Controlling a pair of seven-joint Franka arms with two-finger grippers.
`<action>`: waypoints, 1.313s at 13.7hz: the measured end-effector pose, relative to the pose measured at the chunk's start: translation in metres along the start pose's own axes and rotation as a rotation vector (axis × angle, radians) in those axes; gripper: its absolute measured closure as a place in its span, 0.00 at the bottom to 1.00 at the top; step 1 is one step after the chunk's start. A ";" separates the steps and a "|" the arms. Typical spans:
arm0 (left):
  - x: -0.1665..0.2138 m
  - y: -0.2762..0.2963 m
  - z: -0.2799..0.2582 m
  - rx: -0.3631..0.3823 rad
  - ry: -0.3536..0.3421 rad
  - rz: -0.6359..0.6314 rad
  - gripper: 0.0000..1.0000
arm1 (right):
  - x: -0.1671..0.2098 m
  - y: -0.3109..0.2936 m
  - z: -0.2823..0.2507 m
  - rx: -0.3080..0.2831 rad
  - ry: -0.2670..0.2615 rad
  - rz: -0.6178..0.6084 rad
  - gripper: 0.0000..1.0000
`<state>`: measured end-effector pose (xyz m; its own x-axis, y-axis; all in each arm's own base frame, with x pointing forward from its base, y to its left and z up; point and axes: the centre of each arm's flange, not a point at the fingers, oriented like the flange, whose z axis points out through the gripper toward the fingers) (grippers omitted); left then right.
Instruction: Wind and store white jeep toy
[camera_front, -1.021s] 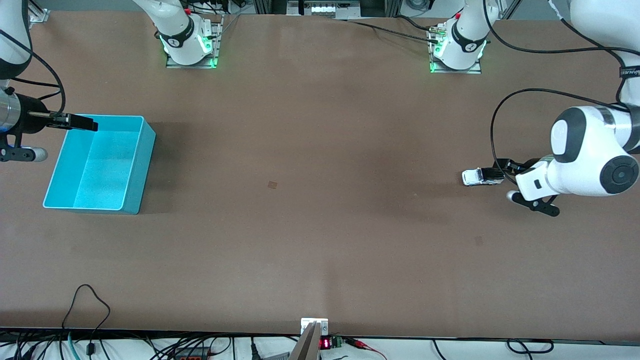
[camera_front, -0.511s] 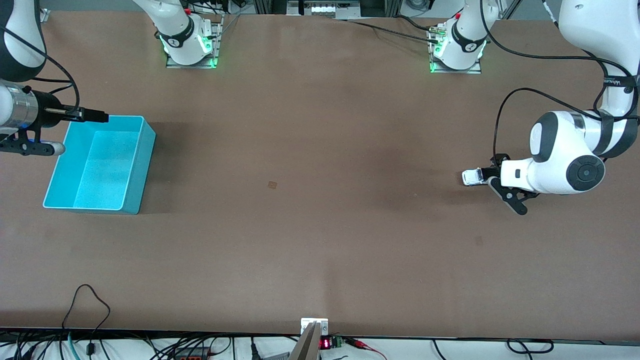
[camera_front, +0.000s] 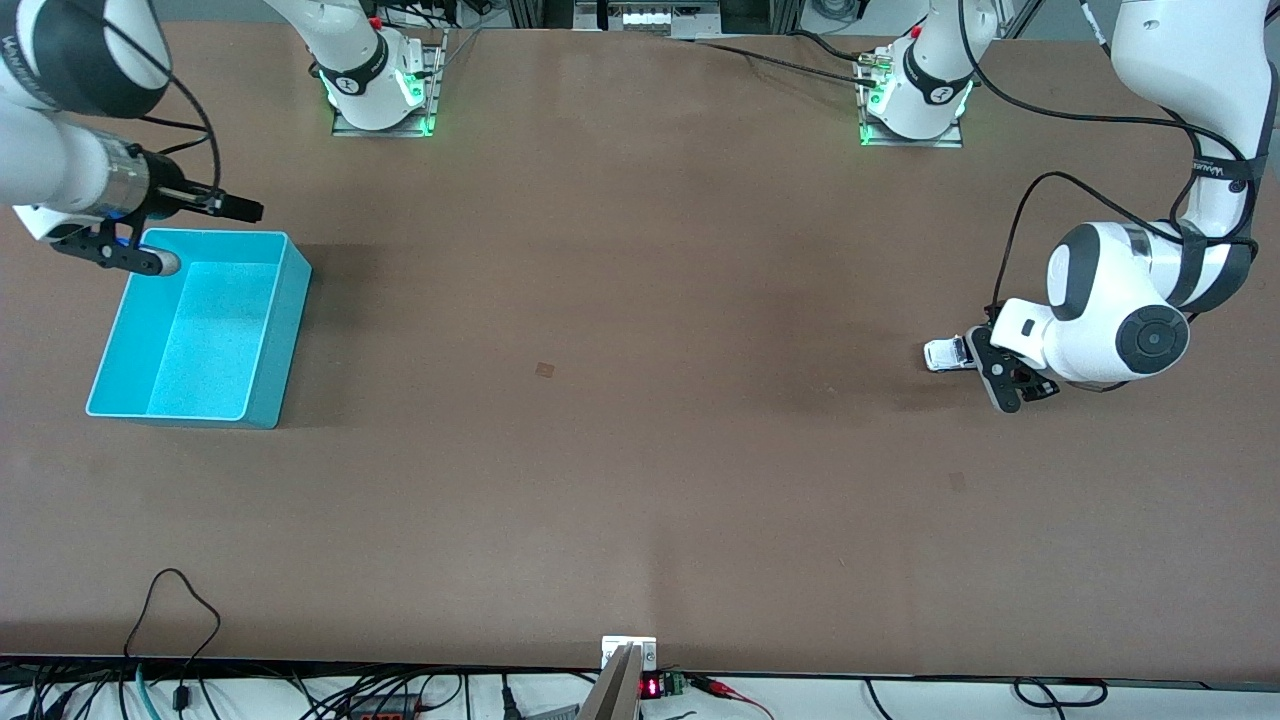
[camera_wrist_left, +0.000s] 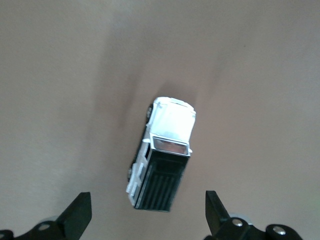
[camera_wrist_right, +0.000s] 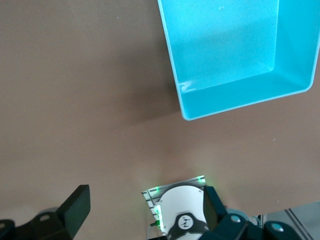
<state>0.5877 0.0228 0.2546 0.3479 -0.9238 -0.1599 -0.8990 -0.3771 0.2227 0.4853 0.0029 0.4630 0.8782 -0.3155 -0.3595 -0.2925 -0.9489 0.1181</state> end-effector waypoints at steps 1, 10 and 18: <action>0.001 0.000 0.001 0.011 0.005 0.008 0.00 | -0.006 -0.016 0.000 -0.011 0.008 0.039 0.00; -0.004 0.014 0.036 -0.002 0.009 0.075 0.00 | -0.013 -0.040 0.000 -0.020 0.032 0.139 0.00; -0.006 0.017 0.042 0.064 0.030 0.260 0.00 | -0.013 -0.040 0.001 -0.020 0.032 0.139 0.00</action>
<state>0.5591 0.0249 0.2188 0.1099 -0.9910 -0.0761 -0.9739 -0.1227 0.1912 0.4851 0.0445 0.4624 0.8413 -0.4436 -0.3091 -0.4051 -0.8958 0.1830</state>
